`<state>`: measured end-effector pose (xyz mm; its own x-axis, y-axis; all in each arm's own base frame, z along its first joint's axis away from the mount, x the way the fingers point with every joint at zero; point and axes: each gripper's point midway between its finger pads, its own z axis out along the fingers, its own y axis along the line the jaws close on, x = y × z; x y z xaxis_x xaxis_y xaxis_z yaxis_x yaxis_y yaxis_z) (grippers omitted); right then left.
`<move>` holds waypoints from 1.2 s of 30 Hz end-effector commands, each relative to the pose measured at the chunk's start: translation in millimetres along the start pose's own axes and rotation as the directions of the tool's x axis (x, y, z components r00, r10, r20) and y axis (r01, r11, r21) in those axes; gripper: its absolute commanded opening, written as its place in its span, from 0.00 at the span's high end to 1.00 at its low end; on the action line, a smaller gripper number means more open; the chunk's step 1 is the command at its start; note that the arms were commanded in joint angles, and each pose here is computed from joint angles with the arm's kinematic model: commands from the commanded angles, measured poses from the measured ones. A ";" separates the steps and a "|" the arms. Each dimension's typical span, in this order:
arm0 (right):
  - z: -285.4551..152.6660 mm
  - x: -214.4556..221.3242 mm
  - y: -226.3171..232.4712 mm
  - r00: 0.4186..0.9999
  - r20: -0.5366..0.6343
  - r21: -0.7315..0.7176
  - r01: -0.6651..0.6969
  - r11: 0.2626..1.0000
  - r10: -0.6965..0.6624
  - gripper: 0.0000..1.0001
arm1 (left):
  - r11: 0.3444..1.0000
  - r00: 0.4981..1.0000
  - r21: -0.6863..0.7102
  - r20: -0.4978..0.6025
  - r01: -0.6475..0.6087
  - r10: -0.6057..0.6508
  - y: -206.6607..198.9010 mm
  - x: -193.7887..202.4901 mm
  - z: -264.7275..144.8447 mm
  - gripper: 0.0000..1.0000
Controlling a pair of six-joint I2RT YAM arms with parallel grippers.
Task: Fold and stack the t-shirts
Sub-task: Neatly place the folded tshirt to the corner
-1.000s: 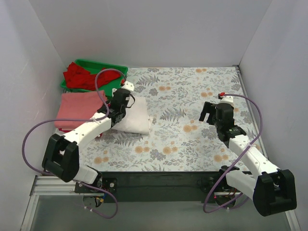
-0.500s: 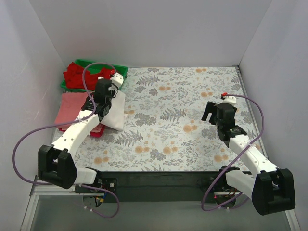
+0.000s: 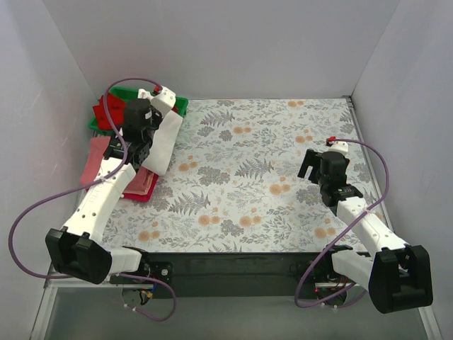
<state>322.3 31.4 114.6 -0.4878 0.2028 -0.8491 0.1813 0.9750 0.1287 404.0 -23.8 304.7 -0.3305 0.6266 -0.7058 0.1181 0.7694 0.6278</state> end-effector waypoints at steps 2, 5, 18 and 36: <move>3.4 -5.1 -1.4 1.000 0.024 0.002 -0.016 1.000 0.016 0.02 | 0.998 0.998 -0.066 0.054 -0.018 0.021 44.5 -28.1 -30.3 1.00; 4.1 -4.7 -1.5 1.000 0.022 0.000 -0.019 1.000 0.019 0.02 | 0.998 0.999 -0.037 0.024 -0.043 0.044 46.1 -26.5 -37.0 1.00; 7.4 -0.6 -3.7 1.000 0.003 0.005 -0.027 1.000 0.027 0.02 | 0.998 0.999 -0.048 0.035 -0.032 0.034 65.9 -29.0 -58.4 1.00; 10.3 2.6 -11.9 0.999 -0.007 0.029 -0.036 0.999 0.037 0.02 | 0.998 0.992 0.064 -0.122 0.025 -0.017 39.2 67.8 4.0 1.00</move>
<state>323.2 21.6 101.9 -0.5175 0.2228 -0.8262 0.2119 0.9688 0.1285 381.5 51.6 279.3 -0.4874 0.5940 -0.6400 0.1603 0.7814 0.6031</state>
